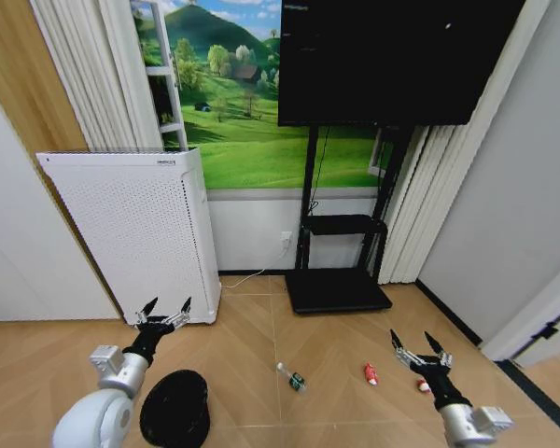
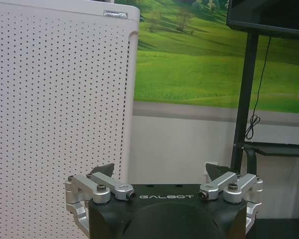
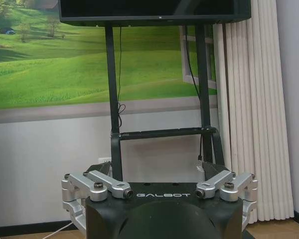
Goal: Pick up the trash bin and place the garbage on the floor into it.
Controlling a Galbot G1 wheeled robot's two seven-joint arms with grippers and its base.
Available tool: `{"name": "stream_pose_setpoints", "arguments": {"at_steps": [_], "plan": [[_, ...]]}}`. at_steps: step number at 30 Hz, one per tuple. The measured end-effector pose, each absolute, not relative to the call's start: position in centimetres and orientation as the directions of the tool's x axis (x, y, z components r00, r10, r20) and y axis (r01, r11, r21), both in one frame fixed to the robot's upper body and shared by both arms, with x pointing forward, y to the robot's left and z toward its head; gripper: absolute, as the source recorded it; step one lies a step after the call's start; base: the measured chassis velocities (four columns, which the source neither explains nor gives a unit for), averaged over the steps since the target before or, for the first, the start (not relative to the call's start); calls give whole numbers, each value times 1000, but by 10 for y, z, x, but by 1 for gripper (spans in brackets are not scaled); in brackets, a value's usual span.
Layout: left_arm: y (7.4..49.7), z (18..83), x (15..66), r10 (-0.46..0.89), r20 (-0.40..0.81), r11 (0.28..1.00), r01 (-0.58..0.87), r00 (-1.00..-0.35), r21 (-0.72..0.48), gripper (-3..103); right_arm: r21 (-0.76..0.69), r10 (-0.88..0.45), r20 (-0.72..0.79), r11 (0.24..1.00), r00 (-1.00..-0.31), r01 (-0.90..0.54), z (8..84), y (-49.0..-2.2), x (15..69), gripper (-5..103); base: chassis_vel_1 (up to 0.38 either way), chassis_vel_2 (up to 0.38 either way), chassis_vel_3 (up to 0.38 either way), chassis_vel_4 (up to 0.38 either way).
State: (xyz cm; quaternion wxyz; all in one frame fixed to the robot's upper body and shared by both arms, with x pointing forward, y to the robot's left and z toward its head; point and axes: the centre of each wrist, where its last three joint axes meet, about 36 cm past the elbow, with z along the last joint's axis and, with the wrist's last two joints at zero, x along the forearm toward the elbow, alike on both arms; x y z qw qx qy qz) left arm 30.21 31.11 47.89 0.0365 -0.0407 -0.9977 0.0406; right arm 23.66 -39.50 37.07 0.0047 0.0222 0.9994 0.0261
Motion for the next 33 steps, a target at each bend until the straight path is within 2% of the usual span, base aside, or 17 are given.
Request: {"name": "stream_pose_setpoints", "arguments": {"at_steps": [33], "plan": [[311, 478, 303, 84, 65, 994, 78, -994, -82, 100, 53, 44, -11, 998, -999, 44, 366, -395, 236, 100, 0, 0, 0, 0]]}}
